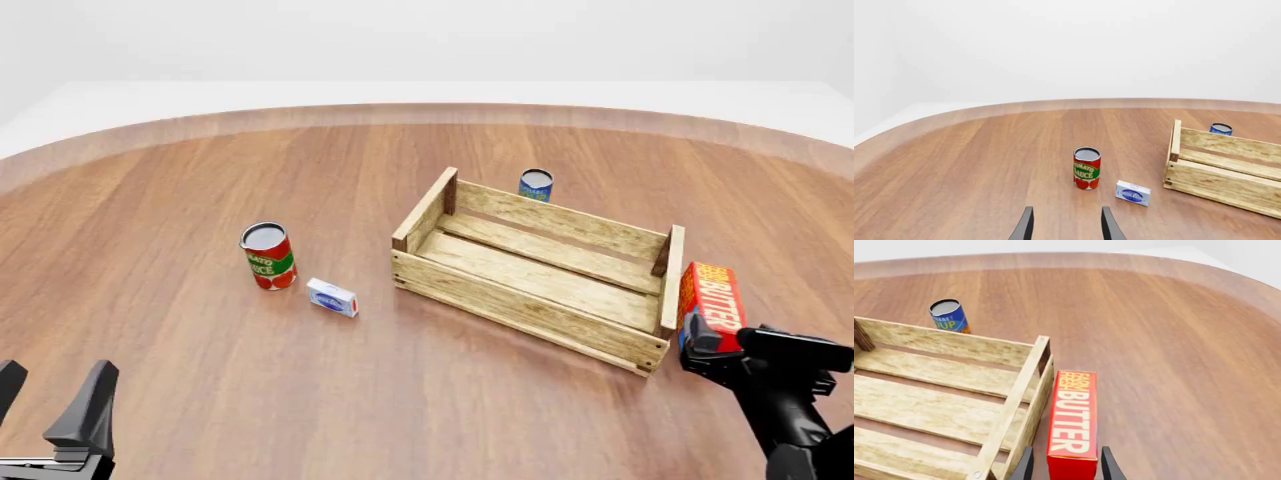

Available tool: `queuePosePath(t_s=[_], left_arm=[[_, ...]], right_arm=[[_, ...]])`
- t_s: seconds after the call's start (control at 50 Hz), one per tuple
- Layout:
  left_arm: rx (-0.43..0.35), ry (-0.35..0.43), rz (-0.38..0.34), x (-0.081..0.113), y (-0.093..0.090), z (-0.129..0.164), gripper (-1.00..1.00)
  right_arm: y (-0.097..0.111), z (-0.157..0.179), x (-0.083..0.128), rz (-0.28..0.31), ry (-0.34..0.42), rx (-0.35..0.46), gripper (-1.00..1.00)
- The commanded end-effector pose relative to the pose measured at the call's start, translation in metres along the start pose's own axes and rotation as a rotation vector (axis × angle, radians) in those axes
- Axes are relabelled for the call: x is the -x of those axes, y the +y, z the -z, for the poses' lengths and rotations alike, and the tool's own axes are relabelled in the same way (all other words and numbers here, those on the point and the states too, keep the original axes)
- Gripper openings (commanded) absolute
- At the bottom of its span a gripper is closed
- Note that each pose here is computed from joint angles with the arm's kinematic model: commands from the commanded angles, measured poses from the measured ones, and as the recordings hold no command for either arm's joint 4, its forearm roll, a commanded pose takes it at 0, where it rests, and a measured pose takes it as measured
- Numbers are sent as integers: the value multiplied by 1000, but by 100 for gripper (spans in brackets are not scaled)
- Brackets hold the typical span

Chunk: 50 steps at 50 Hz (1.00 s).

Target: Pick up the butter and put it in the tray.

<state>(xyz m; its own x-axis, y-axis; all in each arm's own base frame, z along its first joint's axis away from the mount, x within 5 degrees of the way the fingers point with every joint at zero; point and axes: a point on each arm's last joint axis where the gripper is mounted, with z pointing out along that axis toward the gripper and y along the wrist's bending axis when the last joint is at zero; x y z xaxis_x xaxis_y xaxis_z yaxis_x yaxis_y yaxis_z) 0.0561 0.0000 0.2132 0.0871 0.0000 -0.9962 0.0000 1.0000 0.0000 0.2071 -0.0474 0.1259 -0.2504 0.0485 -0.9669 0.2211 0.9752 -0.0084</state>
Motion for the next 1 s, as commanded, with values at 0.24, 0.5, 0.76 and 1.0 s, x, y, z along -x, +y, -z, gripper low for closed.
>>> queuePosePath(t_s=[0.24, 0.5, 0.76, 1.0], left_arm=[[0, 0, 0, 0, 0, 0, 100], [0, 0, 0, 0, 0, 0, 100], [0, 0, 0, 0, 0, 0, 100], [0, 0, 0, 0, 0, 0, 100]], right_arm=[[-2, -12, -8, -7, 35, -9, 100], [-4, -17, -11, -15, 44, -18, 100], [-4, -26, -17, -14, 66, -16, 100], [-3, -32, -22, -21, 85, -12, 100]])
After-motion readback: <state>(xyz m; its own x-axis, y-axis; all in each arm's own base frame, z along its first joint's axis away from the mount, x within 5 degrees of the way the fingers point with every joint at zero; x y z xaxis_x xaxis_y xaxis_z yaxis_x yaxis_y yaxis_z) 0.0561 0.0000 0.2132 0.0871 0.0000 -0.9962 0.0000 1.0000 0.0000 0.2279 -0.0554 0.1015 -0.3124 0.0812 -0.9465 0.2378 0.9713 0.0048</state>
